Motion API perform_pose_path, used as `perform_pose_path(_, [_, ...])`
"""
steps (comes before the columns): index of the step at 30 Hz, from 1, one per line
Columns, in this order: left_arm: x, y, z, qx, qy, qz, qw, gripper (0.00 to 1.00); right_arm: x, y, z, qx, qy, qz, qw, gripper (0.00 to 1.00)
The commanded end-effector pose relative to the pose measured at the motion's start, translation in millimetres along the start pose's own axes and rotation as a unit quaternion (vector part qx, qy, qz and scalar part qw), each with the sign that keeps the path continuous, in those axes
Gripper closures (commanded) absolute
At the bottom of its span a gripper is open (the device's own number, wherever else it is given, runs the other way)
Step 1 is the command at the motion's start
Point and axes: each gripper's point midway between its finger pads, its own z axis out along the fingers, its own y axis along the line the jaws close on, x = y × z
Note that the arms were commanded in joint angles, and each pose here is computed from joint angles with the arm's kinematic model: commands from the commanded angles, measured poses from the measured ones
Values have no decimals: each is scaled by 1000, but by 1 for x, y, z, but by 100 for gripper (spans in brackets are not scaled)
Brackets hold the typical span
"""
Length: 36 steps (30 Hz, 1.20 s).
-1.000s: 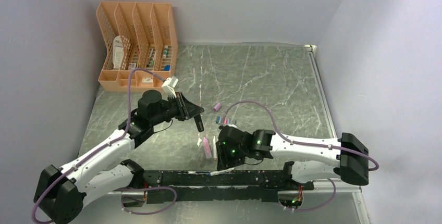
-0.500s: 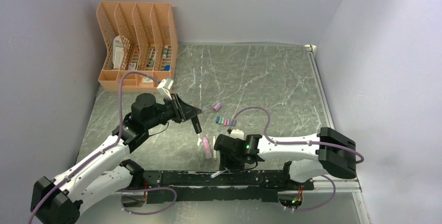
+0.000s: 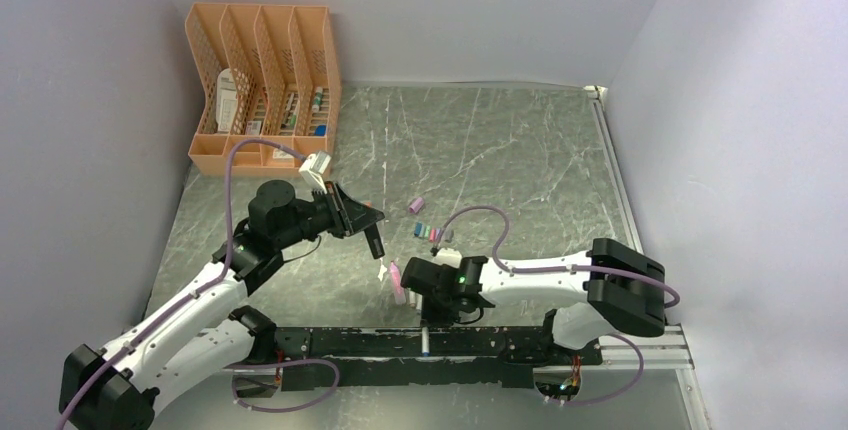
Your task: Open the pen caps
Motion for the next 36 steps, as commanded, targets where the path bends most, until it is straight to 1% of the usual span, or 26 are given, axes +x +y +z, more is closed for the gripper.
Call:
perform_pose_path(1, [0, -3, 0, 18, 1, 5, 1000, 93, -4, -5, 5, 20, -10, -7, 1000, 85])
perform_pose_path(4, [0, -1, 0, 19, 1, 2, 1000, 93, -5, -2, -5, 19, -13, -16, 1000, 92])
perform_pose_path(7, [0, 1, 1, 17, 2, 1, 1000, 93, -11, 4, -27, 16, -29, -27, 999, 93])
perform_pose_path(10, [-1, 3, 2, 14, 0, -1, 1000, 93, -32, 6, -50, 28, -65, -38, 997, 93])
perform_pose_path(13, [-2, 5, 3, 9, 0, 0, 1000, 93, -57, 2, -58, 50, -88, -52, 993, 93])
perform_pose_path(17, [-3, 7, 6, 6, 4, -1, 1000, 93, -86, -12, -50, 77, -98, -65, 990, 93])
perform_pose_path(23, [-7, 6, 7, 1, 3, 0, 1000, 93, -109, -27, -32, 113, -100, -104, 983, 93])
perform_pose_path(30, [-9, 7, 8, -3, 1, -5, 1000, 93, -116, -17, -18, 103, -96, -124, 982, 93])
perform_pose_path(36, [-6, 9, 11, -1, 3, -13, 1000, 93, -113, -7, -14, 78, -94, -144, 982, 88])
